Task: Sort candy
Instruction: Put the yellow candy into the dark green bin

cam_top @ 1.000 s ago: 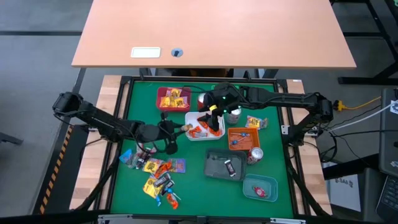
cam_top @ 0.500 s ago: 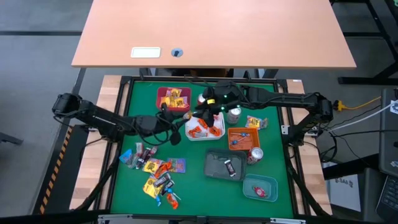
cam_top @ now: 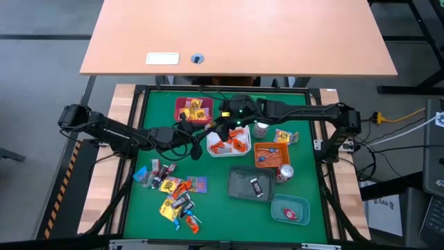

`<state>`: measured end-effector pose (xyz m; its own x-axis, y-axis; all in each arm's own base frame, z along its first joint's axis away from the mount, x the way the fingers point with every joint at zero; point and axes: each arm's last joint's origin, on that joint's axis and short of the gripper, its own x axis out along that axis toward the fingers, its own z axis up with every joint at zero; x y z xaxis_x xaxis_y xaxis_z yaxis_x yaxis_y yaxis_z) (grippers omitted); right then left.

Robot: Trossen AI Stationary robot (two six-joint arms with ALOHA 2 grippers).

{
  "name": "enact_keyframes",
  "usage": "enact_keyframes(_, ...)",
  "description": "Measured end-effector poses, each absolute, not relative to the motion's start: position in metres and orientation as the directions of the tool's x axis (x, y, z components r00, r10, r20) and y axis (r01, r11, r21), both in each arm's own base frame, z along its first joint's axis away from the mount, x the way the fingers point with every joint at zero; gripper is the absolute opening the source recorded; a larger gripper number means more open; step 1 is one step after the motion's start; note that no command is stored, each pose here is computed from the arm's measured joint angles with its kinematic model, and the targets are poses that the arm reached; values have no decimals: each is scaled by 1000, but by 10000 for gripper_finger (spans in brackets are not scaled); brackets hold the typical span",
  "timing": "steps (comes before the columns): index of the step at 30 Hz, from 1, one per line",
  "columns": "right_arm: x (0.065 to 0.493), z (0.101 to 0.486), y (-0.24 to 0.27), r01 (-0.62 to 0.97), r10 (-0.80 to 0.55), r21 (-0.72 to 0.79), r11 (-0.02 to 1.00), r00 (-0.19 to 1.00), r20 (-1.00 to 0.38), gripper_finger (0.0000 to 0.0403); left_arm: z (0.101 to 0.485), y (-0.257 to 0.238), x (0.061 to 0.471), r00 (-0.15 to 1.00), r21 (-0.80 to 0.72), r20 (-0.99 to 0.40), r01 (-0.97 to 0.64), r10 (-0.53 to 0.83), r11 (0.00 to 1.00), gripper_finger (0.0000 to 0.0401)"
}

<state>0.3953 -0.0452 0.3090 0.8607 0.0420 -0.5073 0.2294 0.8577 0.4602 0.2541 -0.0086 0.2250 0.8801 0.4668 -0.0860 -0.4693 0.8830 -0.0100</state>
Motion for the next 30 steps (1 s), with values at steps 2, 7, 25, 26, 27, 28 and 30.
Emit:
enact_keyframes(2, 398, 305, -45, 231, 42, 460, 857, 859, -510, 214, 225, -9, 254, 880, -10, -86, -469, 467, 883, 87)
enact_keyframes(7, 400, 305, -46, 222, 40, 462, 859, 870, -492, 214, 225, -9, 254, 880, -10, -85, -469, 467, 883, 87)
enact_keyframes(25, 401, 306, -46, 218, 41, 463, 859, 872, -488, 70, 225, -8, 254, 878, -11, -84, -473, 471, 881, 87)
enact_keyframes(26, 401, 306, -46, 218, 41, 461, 860, 872, -488, 67, 225, -8, 254, 878, -11, -85, -473, 471, 881, 87)
enact_keyframes(27, 401, 306, -46, 217, 41, 459, 861, 872, -488, 64, 225, -8, 254, 878, -11, -85, -473, 471, 881, 87)
enact_keyframes(28, 401, 306, -46, 216, 41, 458, 862, 872, -488, 63, 225, -8, 254, 878, -11, -85, -473, 471, 881, 88)
enact_keyframes(30, 401, 306, -46, 215, 42, 458, 863, 872, -488, 62, 225, -8, 254, 878, -11, -85, -473, 470, 881, 95)
